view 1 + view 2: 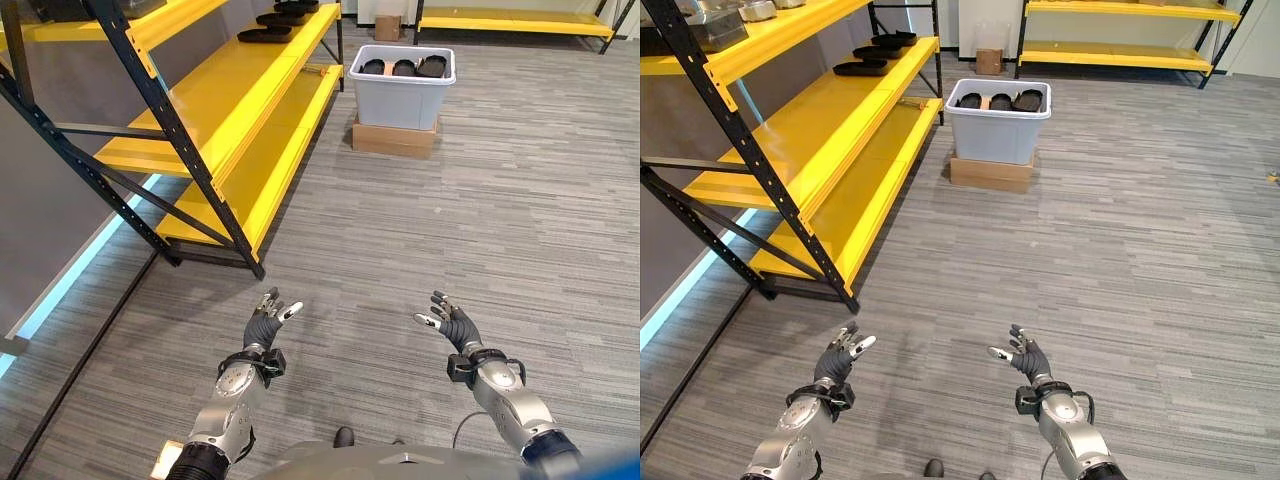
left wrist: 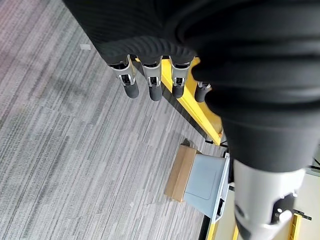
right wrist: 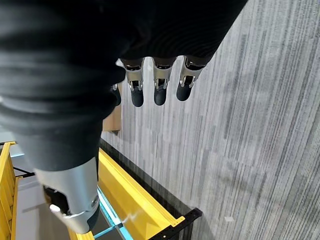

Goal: Move parts from the plastic box to the shelf.

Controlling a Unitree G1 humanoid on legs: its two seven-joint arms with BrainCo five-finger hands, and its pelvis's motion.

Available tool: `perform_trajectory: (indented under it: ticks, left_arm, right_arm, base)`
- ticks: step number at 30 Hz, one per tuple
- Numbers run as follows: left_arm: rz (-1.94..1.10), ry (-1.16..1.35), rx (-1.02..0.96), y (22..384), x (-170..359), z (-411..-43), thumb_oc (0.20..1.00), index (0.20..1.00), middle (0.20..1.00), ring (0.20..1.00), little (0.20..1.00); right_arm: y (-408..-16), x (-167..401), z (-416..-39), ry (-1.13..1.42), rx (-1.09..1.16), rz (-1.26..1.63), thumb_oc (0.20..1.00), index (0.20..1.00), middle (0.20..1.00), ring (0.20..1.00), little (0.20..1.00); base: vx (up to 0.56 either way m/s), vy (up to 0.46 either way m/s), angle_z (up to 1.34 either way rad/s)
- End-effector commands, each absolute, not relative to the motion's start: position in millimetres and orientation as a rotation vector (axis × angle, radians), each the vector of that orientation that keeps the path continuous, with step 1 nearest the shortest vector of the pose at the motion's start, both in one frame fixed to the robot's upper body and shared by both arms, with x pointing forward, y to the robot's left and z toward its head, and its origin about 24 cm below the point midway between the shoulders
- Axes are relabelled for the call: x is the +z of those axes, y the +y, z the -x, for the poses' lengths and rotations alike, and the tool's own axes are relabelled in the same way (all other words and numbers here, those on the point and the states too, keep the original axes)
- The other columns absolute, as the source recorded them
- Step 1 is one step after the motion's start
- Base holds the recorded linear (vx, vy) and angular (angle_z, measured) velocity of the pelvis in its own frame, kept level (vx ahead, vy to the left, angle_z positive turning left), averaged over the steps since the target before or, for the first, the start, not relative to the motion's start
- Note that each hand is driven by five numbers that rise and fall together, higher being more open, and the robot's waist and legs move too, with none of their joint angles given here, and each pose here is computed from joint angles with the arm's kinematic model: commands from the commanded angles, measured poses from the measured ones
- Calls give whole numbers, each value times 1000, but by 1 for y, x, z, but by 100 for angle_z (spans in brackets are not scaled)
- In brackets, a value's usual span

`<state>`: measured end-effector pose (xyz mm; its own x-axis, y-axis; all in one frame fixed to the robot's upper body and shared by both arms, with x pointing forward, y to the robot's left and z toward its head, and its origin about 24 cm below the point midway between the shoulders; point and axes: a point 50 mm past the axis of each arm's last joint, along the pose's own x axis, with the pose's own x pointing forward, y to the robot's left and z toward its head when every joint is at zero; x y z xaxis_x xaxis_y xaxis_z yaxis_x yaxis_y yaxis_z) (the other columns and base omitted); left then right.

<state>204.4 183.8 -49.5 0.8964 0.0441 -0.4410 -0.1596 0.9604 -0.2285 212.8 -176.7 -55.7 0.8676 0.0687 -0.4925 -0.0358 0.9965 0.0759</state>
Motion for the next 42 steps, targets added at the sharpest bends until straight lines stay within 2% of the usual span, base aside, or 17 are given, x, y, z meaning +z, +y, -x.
perform_trajectory:
  ticks: [1, 28, 33, 40, 42]
  left_arm:
    - [229, 345, 84, 190, -34, -215, 1000, 1000, 1000, 1000, 1000]
    - [258, 334, 76, 186, -31, -217, 1000, 1000, 1000, 1000, 1000]
    - [273, 300, 89, 191, -25, -220, 1000, 1000, 1000, 1000, 1000]
    - [245, 272, 88, 200, -18, -221, 1000, 1000, 1000, 1000, 1000]
    - [244, 258, 81, 202, -15, -224, 1000, 1000, 1000, 1000, 1000]
  right_arm:
    - [-164, -35, -231, 401, 102, -109, 1000, 1000, 1000, 1000, 1000]
    - [-161, -36, -228, 398, 111, -98, 1000, 1000, 1000, 1000, 1000]
    - [-160, -28, -235, 355, 145, -38, 1000, 1000, 1000, 1000, 1000]
    - [-151, -25, -235, 342, 176, -93, 1000, 1000, 1000, 1000, 1000]
    - [-155, -15, -235, 282, 189, 27, 1000, 1000, 1000, 1000, 1000]
  base:
    - [0, 0, 0]
    - [5, 2, 0]
    - [10, 68, -5]
    - [-24, 192, -7]
    - [17, 124, 36]
